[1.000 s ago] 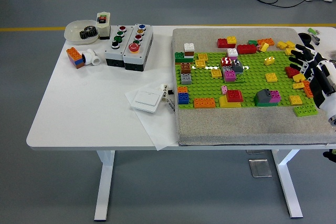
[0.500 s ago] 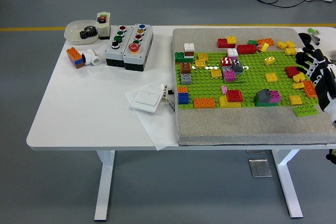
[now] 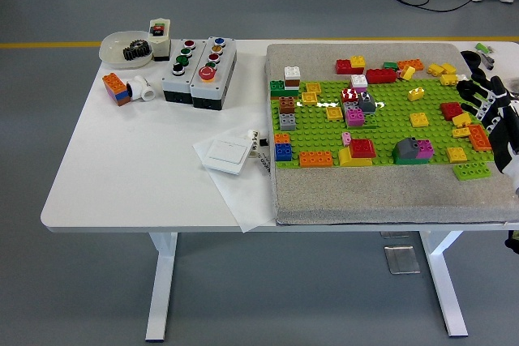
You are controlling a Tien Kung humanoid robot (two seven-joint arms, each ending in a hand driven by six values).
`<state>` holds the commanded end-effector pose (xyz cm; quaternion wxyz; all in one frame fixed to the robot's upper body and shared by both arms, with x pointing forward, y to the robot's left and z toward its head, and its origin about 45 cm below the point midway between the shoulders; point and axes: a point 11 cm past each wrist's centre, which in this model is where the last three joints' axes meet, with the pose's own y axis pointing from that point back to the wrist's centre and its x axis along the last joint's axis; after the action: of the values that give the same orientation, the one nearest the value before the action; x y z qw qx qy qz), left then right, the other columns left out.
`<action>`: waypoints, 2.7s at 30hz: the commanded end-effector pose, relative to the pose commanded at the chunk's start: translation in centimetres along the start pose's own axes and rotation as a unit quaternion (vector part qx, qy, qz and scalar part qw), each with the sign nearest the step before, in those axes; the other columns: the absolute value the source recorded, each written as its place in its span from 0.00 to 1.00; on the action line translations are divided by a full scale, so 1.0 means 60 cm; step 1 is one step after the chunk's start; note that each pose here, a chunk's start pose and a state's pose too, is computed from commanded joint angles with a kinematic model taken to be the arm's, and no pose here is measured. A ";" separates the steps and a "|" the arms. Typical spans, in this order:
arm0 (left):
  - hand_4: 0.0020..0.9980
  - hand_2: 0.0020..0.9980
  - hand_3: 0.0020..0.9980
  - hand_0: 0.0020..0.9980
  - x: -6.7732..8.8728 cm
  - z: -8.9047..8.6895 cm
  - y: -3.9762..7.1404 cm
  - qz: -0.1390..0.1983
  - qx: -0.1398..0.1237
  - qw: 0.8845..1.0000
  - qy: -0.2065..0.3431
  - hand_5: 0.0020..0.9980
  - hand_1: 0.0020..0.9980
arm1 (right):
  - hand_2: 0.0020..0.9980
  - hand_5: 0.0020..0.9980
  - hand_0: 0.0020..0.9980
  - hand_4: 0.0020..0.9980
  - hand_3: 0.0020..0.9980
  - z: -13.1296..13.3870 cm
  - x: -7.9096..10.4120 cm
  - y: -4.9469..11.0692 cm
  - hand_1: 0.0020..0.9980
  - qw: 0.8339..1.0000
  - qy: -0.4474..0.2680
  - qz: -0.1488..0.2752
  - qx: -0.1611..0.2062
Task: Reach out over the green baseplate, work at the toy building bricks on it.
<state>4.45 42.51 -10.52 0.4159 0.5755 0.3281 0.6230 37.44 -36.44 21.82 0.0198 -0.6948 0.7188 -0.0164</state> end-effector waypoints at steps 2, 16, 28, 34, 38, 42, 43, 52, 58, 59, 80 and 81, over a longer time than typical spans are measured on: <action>0.66 0.83 0.66 0.80 0.000 0.000 0.000 0.000 0.000 1.000 0.000 0.66 0.82 | 0.82 0.92 0.85 1.00 0.82 0.000 0.000 0.000 0.81 1.000 -0.001 0.000 0.000; 0.66 0.83 0.66 0.80 0.000 0.001 0.000 0.000 0.000 1.000 0.001 0.66 0.82 | 0.82 0.92 0.86 1.00 0.82 -0.002 0.005 -0.001 0.81 1.000 -0.004 0.006 0.002; 0.66 0.83 0.66 0.80 0.000 0.002 0.000 0.000 -0.001 1.000 0.001 0.66 0.82 | 0.82 0.92 0.86 1.00 0.83 -0.002 0.008 -0.001 0.81 1.000 -0.005 0.008 0.001; 0.66 0.83 0.66 0.80 -0.001 0.002 0.000 -0.001 -0.001 1.000 0.001 0.66 0.82 | 0.82 0.92 0.86 1.00 0.83 0.000 0.007 0.000 0.81 1.000 -0.005 0.007 -0.001; 0.66 0.83 0.66 0.80 -0.001 0.001 0.000 -0.001 0.000 1.000 0.001 0.65 0.82 | 0.82 0.93 0.86 1.00 0.83 0.002 0.006 0.001 0.81 1.000 -0.005 0.006 -0.003; 0.66 0.83 0.66 0.80 -0.001 0.000 0.000 0.000 0.000 1.000 0.001 0.65 0.82 | 0.82 0.93 0.86 1.00 0.83 0.003 0.006 0.002 0.81 1.000 -0.004 0.006 -0.003; 0.66 0.83 0.66 0.80 -0.001 0.000 0.000 0.000 0.001 1.000 0.001 0.65 0.82 | 0.82 0.93 0.86 1.00 0.83 0.004 0.006 0.002 0.81 1.000 -0.004 0.006 -0.003; 0.66 0.83 0.66 0.80 -0.001 -0.004 0.000 0.000 0.003 1.000 -0.001 0.65 0.82 | 0.82 0.93 0.86 1.00 0.83 0.006 0.007 0.004 0.81 1.000 -0.004 0.007 -0.004; 0.67 0.83 0.66 0.80 -0.001 -0.004 0.000 0.000 0.003 1.000 -0.002 0.66 0.82 | 0.82 0.93 0.86 1.00 0.83 0.006 0.008 0.004 0.81 1.000 -0.004 0.008 -0.005; 0.67 0.83 0.66 0.80 0.000 -0.003 0.000 0.000 0.002 1.000 -0.003 0.66 0.82 | 0.82 0.93 0.86 1.00 0.83 0.005 0.009 0.004 0.81 1.000 -0.004 0.009 -0.004; 0.67 0.83 0.66 0.80 0.001 0.002 0.000 0.000 -0.001 1.000 -0.002 0.66 0.82 | 0.82 0.93 0.87 1.00 0.83 0.001 0.013 0.003 0.81 1.000 -0.007 0.014 0.001; 0.67 0.83 0.66 0.80 0.001 0.002 0.000 0.000 -0.001 1.000 -0.002 0.66 0.82 | 0.82 0.93 0.87 1.00 0.83 0.000 0.013 0.003 0.81 1.000 -0.007 0.014 0.001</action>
<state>4.58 42.55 -10.49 0.4169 0.5762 0.3266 0.6225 37.25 -37.24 21.78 0.0257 -0.6850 0.7280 -0.0124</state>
